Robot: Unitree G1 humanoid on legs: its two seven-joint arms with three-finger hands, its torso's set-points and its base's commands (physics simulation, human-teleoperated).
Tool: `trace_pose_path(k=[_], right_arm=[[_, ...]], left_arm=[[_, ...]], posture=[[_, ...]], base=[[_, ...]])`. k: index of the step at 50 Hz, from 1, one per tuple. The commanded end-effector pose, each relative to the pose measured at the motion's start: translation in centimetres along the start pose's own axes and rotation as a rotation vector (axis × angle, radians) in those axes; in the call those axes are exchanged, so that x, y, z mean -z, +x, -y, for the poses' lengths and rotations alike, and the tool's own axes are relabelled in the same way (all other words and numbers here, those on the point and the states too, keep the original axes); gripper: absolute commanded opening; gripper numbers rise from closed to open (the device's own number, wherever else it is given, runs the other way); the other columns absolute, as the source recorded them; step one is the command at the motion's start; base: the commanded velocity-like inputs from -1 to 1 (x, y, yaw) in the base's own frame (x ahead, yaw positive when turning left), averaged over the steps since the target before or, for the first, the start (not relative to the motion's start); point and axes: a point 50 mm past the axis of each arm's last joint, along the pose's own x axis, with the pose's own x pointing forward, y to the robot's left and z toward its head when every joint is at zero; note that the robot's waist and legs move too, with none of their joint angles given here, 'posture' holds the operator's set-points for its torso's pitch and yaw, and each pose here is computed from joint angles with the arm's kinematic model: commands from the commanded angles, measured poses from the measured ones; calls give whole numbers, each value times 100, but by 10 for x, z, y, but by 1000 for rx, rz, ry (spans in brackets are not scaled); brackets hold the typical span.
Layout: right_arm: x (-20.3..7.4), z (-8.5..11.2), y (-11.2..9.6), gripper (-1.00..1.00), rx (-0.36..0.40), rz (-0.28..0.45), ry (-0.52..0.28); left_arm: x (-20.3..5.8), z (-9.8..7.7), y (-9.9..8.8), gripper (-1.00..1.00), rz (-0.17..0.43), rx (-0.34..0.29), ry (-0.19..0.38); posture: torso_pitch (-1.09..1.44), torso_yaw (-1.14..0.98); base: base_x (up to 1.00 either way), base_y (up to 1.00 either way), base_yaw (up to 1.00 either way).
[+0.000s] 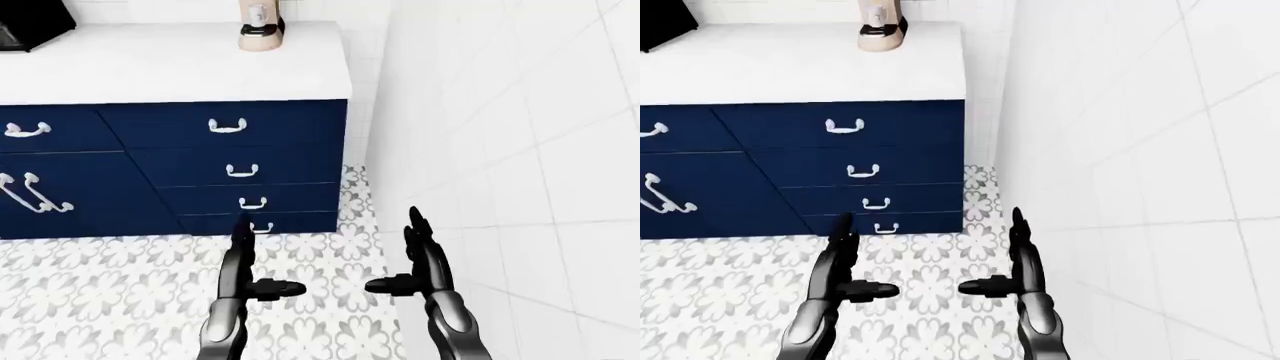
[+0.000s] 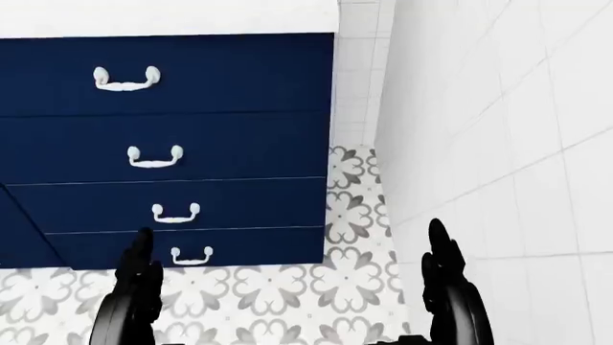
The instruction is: Press the button on the coffee machine to serve coffee.
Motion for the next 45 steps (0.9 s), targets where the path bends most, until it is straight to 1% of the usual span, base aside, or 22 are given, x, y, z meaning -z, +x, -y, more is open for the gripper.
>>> trace_pose_path(k=[1,13,15,18,19,20,22,24,27,33,37,42,45], right_arm=[[-33,0,3,100,-1,169,-13],[-34,1,2,100,1,174,-34],[-33,2,1,100,4,172,-39],[-36,3,1,100,12,174,-45],[-41,3,2,100,11,175,-45],[-47,3,2,100,14,181,-51],[-50,1,3,100,7,183,-55],[-56,1,3,100,14,183,-59],[-68,-1,5,100,14,192,-68],[-108,-3,8,100,12,220,-91],[-133,-3,14,100,13,237,-106],[-162,-5,20,100,3,254,-123],[-173,-7,21,100,-2,269,-126]], left_arm=[[-32,1,4,100,171,8,3],[-32,0,4,100,172,4,5],[-32,-1,5,100,170,-6,6],[-34,-4,10,100,175,-31,11],[-36,-4,12,100,178,-32,11],[-41,-4,13,100,187,-35,18],[-47,-6,14,100,194,-40,12],[-54,-8,14,100,192,-43,-9],[-61,-10,16,100,196,-46,-14],[-107,-18,21,100,244,-59,-35],[-122,-19,26,100,262,-62,-50],[-149,-24,39,100,278,-68,-28],[-162,-28,39,100,278,-73,-41]], posture=[[0,0],[0,0],[0,0],[0,0],[0,0],[0,0],[0,0],[0,0],[0,0],[0,0],[0,0],[0,0],[0,0]], base=[[0,0,0],[0,0,0],[0,0,0],[0,0,0],[0,0,0],[0,0,0],[0,0,0],[0,0,0],[0,0,0],[0,0,0],[0,0,0],[0,0,0],[0,0,0]])
